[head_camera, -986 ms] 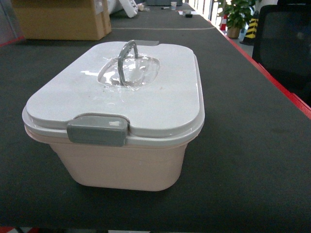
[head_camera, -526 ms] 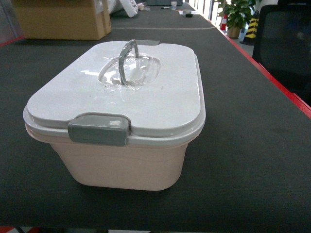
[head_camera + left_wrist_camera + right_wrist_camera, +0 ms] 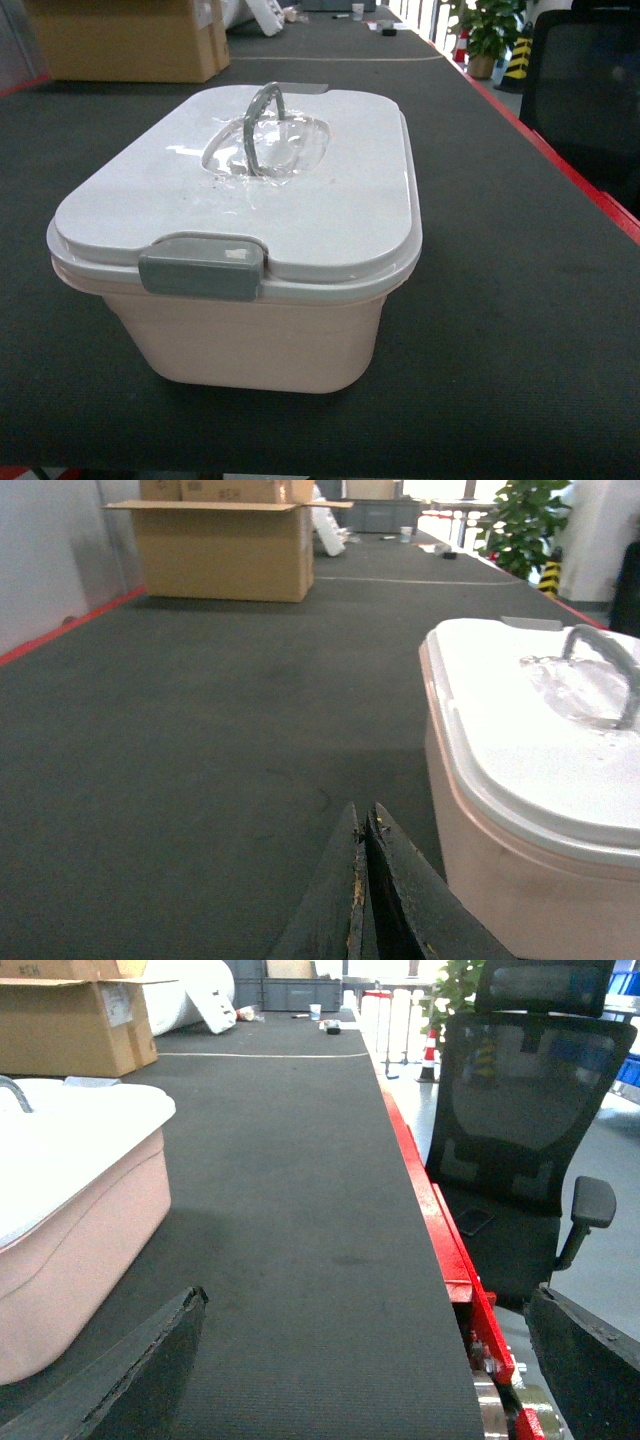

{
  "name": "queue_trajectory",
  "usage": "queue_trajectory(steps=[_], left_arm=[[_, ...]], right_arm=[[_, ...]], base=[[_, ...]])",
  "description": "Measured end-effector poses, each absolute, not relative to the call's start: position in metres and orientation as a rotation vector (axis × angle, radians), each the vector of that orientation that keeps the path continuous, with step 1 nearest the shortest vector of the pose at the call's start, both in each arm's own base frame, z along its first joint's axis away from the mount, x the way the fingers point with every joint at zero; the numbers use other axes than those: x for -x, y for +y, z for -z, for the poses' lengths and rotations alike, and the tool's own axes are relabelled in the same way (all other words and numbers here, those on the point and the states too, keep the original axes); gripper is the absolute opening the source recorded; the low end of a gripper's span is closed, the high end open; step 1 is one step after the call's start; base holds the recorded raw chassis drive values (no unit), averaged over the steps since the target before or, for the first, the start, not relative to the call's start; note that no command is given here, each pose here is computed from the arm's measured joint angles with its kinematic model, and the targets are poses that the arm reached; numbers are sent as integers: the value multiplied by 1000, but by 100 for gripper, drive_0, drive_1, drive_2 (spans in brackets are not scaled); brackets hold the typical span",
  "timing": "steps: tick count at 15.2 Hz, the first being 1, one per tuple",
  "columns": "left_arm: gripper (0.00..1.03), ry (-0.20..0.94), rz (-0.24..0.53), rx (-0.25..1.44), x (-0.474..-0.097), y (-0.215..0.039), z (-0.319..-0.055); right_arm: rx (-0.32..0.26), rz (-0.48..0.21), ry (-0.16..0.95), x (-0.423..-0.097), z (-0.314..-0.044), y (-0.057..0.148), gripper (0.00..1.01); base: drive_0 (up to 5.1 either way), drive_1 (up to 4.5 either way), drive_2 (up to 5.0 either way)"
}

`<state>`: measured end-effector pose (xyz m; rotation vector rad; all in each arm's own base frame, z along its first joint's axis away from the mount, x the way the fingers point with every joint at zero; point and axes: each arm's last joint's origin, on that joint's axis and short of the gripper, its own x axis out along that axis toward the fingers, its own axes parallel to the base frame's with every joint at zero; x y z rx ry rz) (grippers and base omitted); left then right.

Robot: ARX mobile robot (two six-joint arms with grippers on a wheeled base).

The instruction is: Pick capacitor and pack into box

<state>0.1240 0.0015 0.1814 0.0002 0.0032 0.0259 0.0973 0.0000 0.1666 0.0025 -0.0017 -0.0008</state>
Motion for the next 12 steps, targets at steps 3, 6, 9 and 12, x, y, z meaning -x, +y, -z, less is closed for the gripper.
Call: queue_trajectory(steps=[3, 6, 9, 12], left_arm=[[2, 6, 3, -1, -118, 0, -176], [2, -7, 2, -1, -115, 0, -170], [2, -12, 2, -1, -110, 0, -170], [2, 29, 2, -1, -103, 0, -166]], right_arm=[[-2, 0, -2, -97, -167, 0, 98], [-2, 0, -2, -97, -167, 0, 98], [-2, 0, -2, -97, -167, 0, 98], [-2, 0, -2, -97, -167, 0, 98]], base=[[0, 0, 0], [0, 0, 0], [0, 0, 0], [0, 0, 0]])
